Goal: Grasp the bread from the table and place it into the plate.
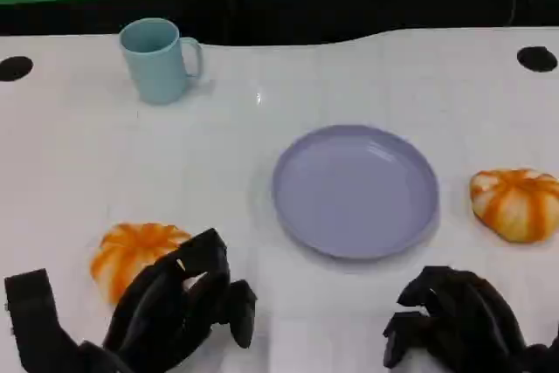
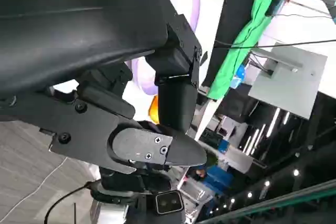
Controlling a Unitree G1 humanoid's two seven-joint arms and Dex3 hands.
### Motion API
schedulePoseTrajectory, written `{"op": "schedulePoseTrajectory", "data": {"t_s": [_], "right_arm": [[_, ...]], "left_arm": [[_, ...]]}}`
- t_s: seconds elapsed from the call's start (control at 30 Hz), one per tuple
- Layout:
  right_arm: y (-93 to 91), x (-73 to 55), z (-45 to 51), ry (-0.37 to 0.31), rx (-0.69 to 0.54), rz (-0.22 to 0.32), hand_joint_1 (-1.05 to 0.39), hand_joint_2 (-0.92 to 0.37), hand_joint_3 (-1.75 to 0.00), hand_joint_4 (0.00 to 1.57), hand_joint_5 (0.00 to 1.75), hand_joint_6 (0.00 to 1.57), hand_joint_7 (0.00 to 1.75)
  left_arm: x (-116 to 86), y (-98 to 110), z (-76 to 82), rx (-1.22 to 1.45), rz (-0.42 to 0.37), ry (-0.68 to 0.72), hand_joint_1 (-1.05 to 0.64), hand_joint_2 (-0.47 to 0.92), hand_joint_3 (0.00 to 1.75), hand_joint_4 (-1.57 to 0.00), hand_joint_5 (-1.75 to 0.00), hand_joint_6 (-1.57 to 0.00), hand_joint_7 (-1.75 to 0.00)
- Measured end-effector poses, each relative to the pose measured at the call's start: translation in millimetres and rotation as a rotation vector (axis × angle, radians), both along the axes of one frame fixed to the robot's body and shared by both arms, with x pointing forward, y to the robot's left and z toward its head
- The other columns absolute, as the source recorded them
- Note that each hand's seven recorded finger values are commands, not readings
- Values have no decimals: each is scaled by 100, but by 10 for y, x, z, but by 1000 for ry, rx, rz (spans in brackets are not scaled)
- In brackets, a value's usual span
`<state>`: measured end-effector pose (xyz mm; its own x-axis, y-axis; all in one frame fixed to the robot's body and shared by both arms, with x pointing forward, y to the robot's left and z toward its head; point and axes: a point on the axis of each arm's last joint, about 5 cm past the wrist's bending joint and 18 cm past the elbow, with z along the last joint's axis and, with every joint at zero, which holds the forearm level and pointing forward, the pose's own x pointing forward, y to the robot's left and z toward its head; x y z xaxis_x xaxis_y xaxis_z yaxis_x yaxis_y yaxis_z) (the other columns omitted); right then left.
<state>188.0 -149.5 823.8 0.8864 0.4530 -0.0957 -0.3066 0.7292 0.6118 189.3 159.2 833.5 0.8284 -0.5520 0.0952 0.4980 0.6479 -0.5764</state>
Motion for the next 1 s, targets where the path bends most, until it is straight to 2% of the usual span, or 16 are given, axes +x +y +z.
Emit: {"op": "schedulePoseTrajectory", "data": {"t_s": [0.63,0.77,0.8,0.93,1.0], "right_arm": [[-1,8,11,-1,-2,-4,-103,-72,0,155,77,157,38],[-1,9,13,-2,-1,-4,-102,-72,0,155,78,157,38],[-1,9,14,-3,-2,-4,-101,-72,0,155,78,157,38],[3,8,15,4,2,-4,-100,-72,0,155,78,157,38],[3,8,15,4,2,-4,-101,-72,0,155,78,157,38]], "left_arm": [[16,10,7,-6,-1,-6,-70,92,20,-91,-175,-69,-175],[16,15,8,-6,2,-7,-73,92,19,-88,-175,-64,-175],[16,15,8,-5,3,-8,-77,92,20,-81,-175,-63,-156],[19,30,46,68,35,-67,-77,92,30,-67,-167,-62,-121],[12,45,77,133,73,-115,-72,92,32,-58,-156,-60,-85]]}}
